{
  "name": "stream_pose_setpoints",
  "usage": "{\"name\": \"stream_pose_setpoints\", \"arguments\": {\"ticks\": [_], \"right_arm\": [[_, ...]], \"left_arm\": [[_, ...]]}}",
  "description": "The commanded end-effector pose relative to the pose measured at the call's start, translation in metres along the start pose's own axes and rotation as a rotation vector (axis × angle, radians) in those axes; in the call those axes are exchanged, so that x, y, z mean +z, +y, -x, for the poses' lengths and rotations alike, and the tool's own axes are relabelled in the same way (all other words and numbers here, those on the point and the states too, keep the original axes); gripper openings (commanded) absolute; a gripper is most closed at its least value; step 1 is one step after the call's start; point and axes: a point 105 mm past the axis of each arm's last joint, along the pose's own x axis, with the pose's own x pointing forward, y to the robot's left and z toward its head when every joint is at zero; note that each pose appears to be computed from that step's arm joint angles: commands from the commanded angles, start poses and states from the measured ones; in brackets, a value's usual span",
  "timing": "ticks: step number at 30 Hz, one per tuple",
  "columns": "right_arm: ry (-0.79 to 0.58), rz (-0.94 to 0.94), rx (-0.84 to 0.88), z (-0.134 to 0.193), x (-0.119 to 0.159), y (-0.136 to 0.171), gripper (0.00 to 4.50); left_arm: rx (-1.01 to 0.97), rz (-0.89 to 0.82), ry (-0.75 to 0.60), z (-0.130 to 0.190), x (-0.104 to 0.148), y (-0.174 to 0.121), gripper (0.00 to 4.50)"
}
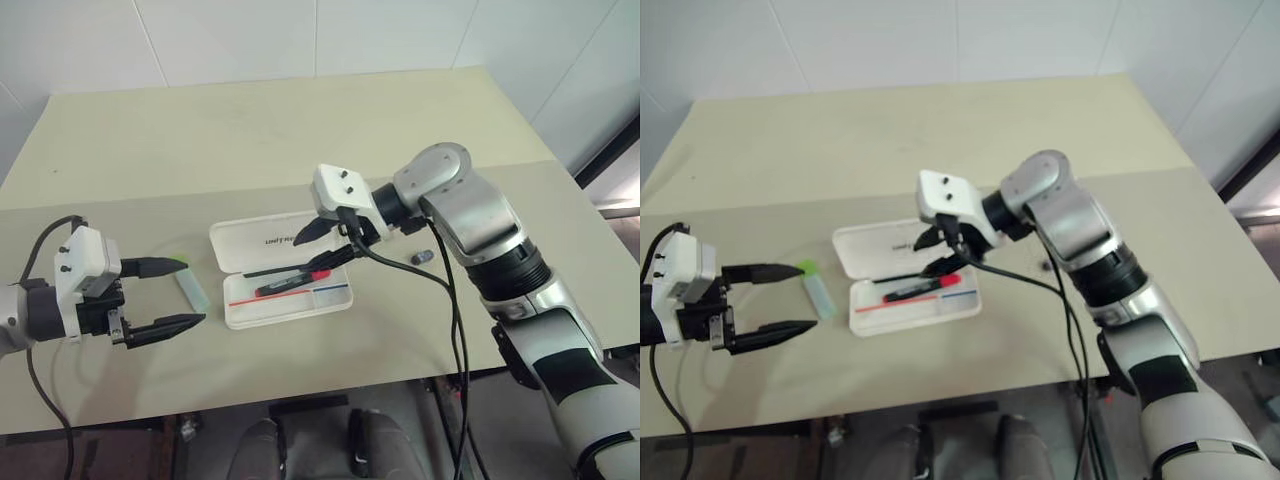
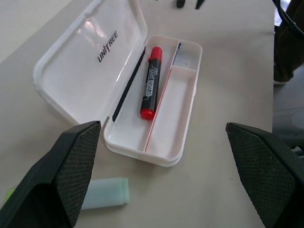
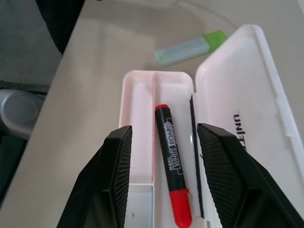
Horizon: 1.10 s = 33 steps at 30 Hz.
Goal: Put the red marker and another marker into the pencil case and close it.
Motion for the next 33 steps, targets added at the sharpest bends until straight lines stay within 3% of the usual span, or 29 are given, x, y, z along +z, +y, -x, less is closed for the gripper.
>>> {"name": "stream_pose_setpoints", "arguments": {"ticks": [1, 15, 22, 33], "right_arm": [[-0.037, 0.039, -0.007, 0.01, 0.012, 0.005, 2.3], [-0.015, 0.019, -0.026, 0.024, 0.003, 0.002, 2.3], [0.002, 0.012, -0.029, 0.027, -0.004, 0.002, 2.3], [0.011, 0.011, -0.026, 0.031, -0.009, 0.003, 2.3]], "left_arm": [[0.044, 0.035, -0.013, 0.004, 0.002, -0.003, 4.5], [0.06, 0.212, 0.042, 0.005, -0.02, -0.041, 4.5], [0.099, 0.366, 0.045, -0.011, -0.033, -0.058, 4.5], [0.492, 0.494, 0.031, -0.022, -0.043, -0.01, 4.5]]}}
